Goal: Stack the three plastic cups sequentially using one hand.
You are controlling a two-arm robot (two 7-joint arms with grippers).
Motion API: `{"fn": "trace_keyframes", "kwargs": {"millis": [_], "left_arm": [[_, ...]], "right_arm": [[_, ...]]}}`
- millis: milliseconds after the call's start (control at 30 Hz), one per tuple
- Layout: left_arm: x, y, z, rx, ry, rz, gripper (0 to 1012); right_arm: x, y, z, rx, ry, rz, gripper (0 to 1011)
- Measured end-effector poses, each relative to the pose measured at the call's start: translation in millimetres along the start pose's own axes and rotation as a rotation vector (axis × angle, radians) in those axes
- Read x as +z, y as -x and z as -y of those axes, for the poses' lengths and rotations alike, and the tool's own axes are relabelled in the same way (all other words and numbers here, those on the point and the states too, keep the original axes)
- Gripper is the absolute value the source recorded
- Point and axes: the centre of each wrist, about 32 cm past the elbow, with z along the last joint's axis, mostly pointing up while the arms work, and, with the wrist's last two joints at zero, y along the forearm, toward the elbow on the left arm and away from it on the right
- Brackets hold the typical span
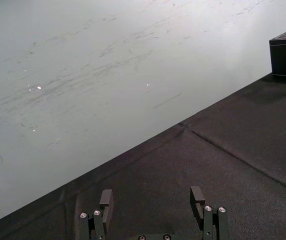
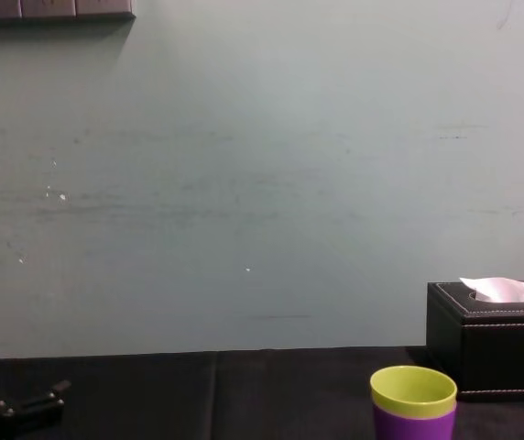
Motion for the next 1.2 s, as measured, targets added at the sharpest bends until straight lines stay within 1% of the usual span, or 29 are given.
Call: {"fn": "trace_keyframes", "kwargs": {"millis": [33, 133, 167, 200, 300, 333, 467, 500, 533, 600, 667, 700, 800, 833, 900, 1000, 1033, 1133, 1200], "left_arm": [[0.0, 0.0, 0, 0.000, 0.000, 0.000, 1011], [0.0, 0.0, 0, 0.000, 0.000, 0.000, 1011], [-0.1, 0.0, 0, 0.000, 0.000, 0.000, 1012], [0.0, 0.0, 0, 0.000, 0.000, 0.000, 1011], [0.0, 0.0, 0, 0.000, 0.000, 0.000, 1011], [0.0, 0.0, 0, 0.000, 0.000, 0.000, 1011], [0.0, 0.0, 0, 0.000, 0.000, 0.000, 1011], [0.0, 0.0, 0, 0.000, 0.000, 0.000, 1011], [0.0, 0.0, 0, 0.000, 0.000, 0.000, 1011], [0.0, 0.0, 0, 0.000, 0.000, 0.000, 1012], [0.0, 0.0, 0, 0.000, 0.000, 0.000, 1011], [0.0, 0.0, 0, 0.000, 0.000, 0.000, 1011], [0.0, 0.0, 0, 0.000, 0.000, 0.000, 1011], [0.0, 0.0, 0, 0.000, 0.000, 0.000, 1011], [0.0, 0.0, 0, 0.000, 0.000, 0.000, 1011], [0.0, 0.0, 0, 0.000, 0.000, 0.000, 1011], [0.0, 0.0, 0, 0.000, 0.000, 0.000, 1011], [0.0, 0.0, 0, 0.000, 0.000, 0.000, 1011], [0.0, 0.0, 0, 0.000, 0.000, 0.000, 1011]], "right_arm": [[4.4, 3.7, 1.3, -0.002, -0.008, 0.011, 718], [13.6, 10.0, 4.4, -0.010, -0.016, 0.026, 718], [21.6, 14.0, 7.2, -0.020, -0.012, 0.032, 718], [26.0, 16.1, 8.7, -0.030, -0.008, 0.033, 718], [41.7, 22.1, 14.7, -0.070, 0.014, 0.020, 718], [49.0, 24.5, 17.9, -0.090, 0.020, 0.015, 718], [64.4, 27.2, 24.3, -0.124, 0.025, 0.012, 718], [71.7, 27.6, 27.0, -0.139, 0.027, 0.014, 718], [75.8, 27.2, 28.6, -0.147, 0.028, 0.016, 718], [83.3, 25.2, 31.9, -0.171, 0.032, 0.016, 718], [87.8, 23.1, 33.8, -0.187, 0.032, 0.014, 718], [91.3, 20.6, 35.3, -0.201, 0.032, 0.014, 718], [96.0, 15.8, 37.0, -0.219, 0.027, 0.015, 718], [97.5, 12.5, 37.4, -0.230, 0.023, 0.014, 718], [99.0, 8.5, 37.5, -0.240, 0.018, 0.015, 718], [102.2, -0.9, 36.2, -0.261, 0.003, 0.018, 718], [102.2, -0.9, 36.2, -0.261, 0.003, 0.018, 718], [105.0, -11.0, 32.7, -0.279, -0.008, 0.019, 718], [105.3, -14.9, 30.6, -0.284, -0.011, 0.019, 718]]}}
